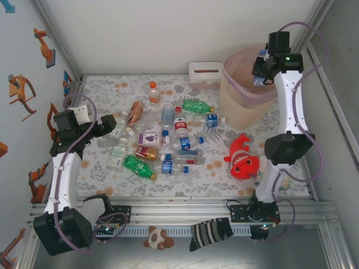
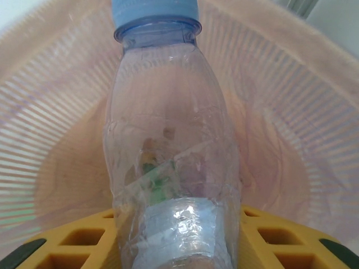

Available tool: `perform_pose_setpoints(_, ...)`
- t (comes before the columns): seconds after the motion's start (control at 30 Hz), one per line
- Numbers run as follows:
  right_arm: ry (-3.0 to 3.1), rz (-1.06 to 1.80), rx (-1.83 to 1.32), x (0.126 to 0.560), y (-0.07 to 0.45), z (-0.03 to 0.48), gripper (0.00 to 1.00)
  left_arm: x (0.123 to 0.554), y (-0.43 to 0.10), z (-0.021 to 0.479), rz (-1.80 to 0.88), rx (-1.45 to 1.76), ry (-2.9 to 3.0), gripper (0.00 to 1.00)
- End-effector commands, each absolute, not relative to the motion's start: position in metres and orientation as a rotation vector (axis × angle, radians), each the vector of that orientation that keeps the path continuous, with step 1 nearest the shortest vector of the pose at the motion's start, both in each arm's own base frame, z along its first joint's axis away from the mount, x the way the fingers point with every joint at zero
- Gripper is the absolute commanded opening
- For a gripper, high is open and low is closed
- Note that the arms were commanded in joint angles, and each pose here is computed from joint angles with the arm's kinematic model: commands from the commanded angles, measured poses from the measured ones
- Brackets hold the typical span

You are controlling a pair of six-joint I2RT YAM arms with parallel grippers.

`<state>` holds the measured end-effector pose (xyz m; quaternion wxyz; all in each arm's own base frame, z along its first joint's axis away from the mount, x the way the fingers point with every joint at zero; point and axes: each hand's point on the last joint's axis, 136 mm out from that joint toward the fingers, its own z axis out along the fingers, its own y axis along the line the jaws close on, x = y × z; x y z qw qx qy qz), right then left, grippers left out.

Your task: Put the plastic bottles in the bin

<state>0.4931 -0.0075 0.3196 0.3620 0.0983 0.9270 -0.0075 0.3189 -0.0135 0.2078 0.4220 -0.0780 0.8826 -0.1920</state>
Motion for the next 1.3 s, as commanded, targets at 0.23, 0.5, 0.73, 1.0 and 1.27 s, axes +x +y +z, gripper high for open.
perform_pose_setpoints(0.23, 2.530, -0.240, 0.204, 0.519, -0.031, 0.249, 0.43, 0.317, -0.013, 0.208, -0.474, -0.186, 2.209, 1.00)
perform_pose_setpoints(0.5, 2.650, -0.287, 0.173, 0.530, -0.033, 0.186, 0.43, 0.317, -0.014, 0.209, -0.483, -0.185, 2.209, 1.00)
perform_pose_setpoints(0.73, 2.729, -0.289, 0.165, 0.530, -0.031, 0.141, 0.45, 0.317, -0.013, 0.210, -0.476, -0.181, 2.206, 1.00)
perform_pose_setpoints(1.0, 2.744, -0.282, 0.178, 0.529, -0.030, 0.131, 0.51, 0.316, -0.014, 0.210, -0.481, -0.177, 2.204, 1.00)
perform_pose_setpoints(1.27, 2.680, -0.248, 0.196, 0.525, -0.028, 0.166, 0.60, 0.315, -0.015, 0.213, -0.486, -0.175, 2.197, 1.00)
